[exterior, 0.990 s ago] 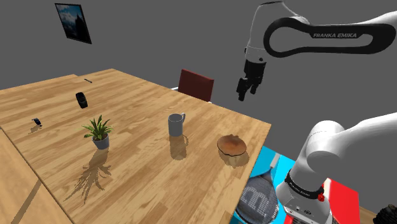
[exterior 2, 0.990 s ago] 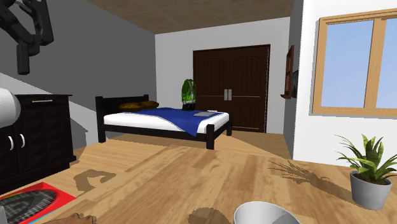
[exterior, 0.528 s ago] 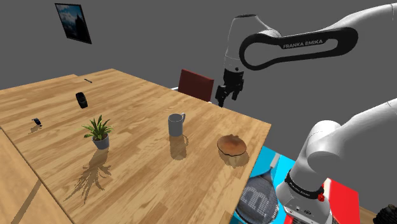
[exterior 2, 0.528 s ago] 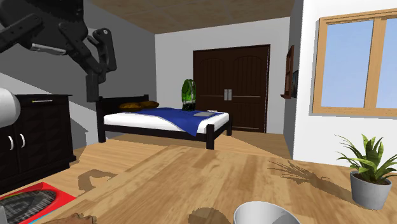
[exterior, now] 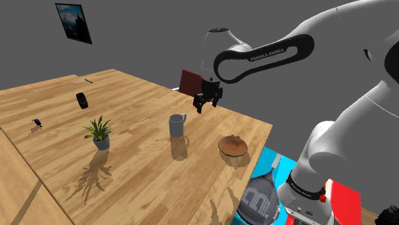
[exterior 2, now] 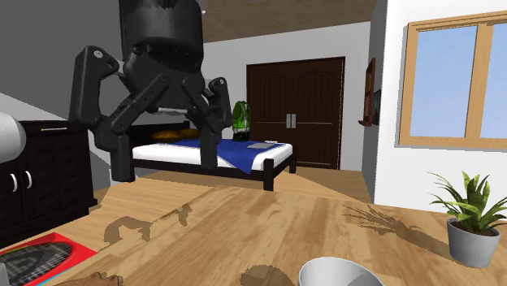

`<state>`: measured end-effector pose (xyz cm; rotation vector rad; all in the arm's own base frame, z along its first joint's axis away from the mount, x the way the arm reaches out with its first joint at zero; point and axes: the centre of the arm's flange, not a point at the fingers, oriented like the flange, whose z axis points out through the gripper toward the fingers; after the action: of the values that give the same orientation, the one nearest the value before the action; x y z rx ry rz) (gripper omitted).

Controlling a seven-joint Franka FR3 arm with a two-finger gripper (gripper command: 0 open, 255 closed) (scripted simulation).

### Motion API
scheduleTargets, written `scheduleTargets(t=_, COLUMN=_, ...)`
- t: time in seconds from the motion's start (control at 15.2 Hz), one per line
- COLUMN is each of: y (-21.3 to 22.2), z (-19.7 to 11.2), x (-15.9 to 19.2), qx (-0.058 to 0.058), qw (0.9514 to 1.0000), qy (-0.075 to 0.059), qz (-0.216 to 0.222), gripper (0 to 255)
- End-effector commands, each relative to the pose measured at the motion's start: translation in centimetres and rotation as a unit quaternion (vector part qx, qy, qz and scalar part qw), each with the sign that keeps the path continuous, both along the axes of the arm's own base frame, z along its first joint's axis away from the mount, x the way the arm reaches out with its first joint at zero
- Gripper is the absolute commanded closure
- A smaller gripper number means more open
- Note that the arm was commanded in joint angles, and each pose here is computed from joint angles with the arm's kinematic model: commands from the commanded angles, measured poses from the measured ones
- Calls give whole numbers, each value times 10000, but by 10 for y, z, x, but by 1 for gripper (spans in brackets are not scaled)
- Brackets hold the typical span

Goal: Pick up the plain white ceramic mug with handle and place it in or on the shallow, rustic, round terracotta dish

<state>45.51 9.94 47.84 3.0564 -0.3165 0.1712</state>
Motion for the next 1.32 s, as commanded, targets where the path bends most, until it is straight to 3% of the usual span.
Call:
scheduleTargets(t=0.0, y=11, z=-15, x=21, qx=6, qw=10000, qy=-55, qz=-56, gripper=0)
scheduleTargets(t=0.86, y=88, z=-80, x=152, qx=5, qw=9985, qy=-385, qz=-396, gripper=0)
scheduleTargets(t=1.25, y=86, z=-107, x=158, qx=5, qw=9984, qy=-389, qz=-399, gripper=0)
